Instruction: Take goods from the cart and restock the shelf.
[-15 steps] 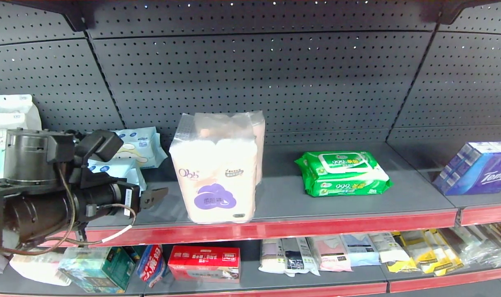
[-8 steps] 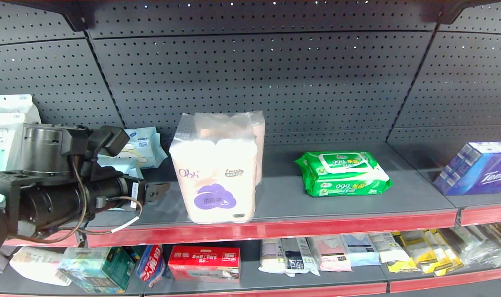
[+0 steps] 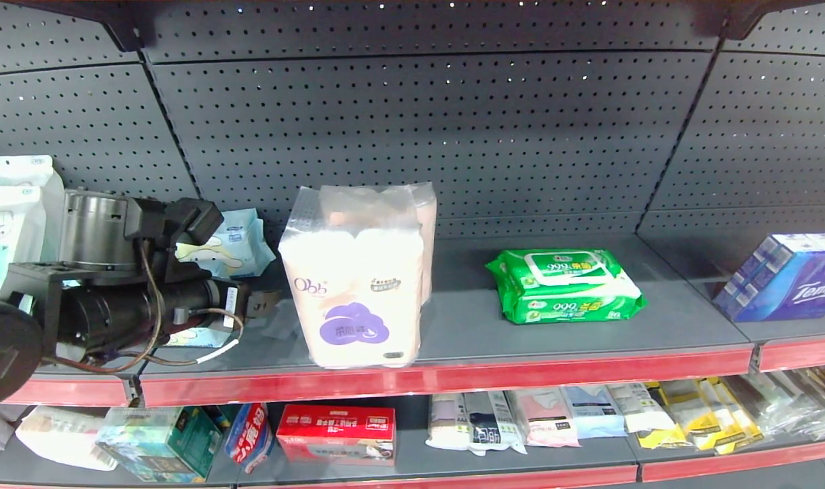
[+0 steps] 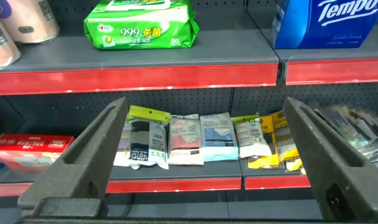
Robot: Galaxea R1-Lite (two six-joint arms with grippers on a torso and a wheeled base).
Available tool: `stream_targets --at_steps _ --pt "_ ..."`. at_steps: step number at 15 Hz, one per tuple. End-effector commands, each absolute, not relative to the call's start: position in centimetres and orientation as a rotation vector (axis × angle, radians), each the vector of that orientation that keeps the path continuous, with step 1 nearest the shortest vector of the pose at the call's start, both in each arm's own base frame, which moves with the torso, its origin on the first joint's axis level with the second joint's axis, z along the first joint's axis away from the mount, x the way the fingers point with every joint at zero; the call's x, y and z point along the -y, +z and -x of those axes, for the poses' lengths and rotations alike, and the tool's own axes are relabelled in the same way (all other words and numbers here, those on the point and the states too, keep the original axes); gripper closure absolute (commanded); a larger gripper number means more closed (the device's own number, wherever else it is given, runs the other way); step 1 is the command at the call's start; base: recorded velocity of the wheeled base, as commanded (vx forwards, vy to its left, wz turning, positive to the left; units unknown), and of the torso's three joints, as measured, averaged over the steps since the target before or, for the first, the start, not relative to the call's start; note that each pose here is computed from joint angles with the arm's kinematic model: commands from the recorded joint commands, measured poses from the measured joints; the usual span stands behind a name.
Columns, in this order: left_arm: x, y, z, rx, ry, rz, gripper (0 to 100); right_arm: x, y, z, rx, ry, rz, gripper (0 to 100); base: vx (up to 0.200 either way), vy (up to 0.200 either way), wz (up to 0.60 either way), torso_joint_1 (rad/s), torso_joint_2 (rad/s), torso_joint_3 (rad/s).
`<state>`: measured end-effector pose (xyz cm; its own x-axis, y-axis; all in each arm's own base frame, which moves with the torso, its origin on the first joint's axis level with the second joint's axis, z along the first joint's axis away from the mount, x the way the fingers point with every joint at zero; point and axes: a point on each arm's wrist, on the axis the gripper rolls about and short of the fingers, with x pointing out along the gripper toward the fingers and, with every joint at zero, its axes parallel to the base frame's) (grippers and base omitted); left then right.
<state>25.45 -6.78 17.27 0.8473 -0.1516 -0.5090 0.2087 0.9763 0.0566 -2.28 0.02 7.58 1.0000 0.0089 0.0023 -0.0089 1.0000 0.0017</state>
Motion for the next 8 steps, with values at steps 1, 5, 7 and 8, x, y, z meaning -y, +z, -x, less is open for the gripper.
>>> stream_targets --at_steps 1,5,7,8 --pt "6.9 17.0 -25.9 -0.537 -0.191 -0.118 0 0.0 7.6 2.3 0.003 0.009 -0.002 0 0.000 0.000 0.00 0.000 0.00 0.000" --pt "7.1 16.7 -26.5 -0.546 -0.191 -0.119 0 0.0 7.6 2.3 0.003 0.009 -0.002 0 0.000 0.000 0.00 0.000 0.00 0.000" --pt "7.2 16.7 -26.8 -0.547 -0.194 -0.121 0 0.0 7.6 2.3 0.003 0.009 -0.002 0 0.000 0.000 0.00 0.000 0.00 0.000" --pt "7.2 16.8 -27.0 -0.542 -0.195 -0.130 0 0.0 7.6 2.3 0.003 0.009 -0.002 0 0.000 0.000 0.00 0.000 0.00 0.000"
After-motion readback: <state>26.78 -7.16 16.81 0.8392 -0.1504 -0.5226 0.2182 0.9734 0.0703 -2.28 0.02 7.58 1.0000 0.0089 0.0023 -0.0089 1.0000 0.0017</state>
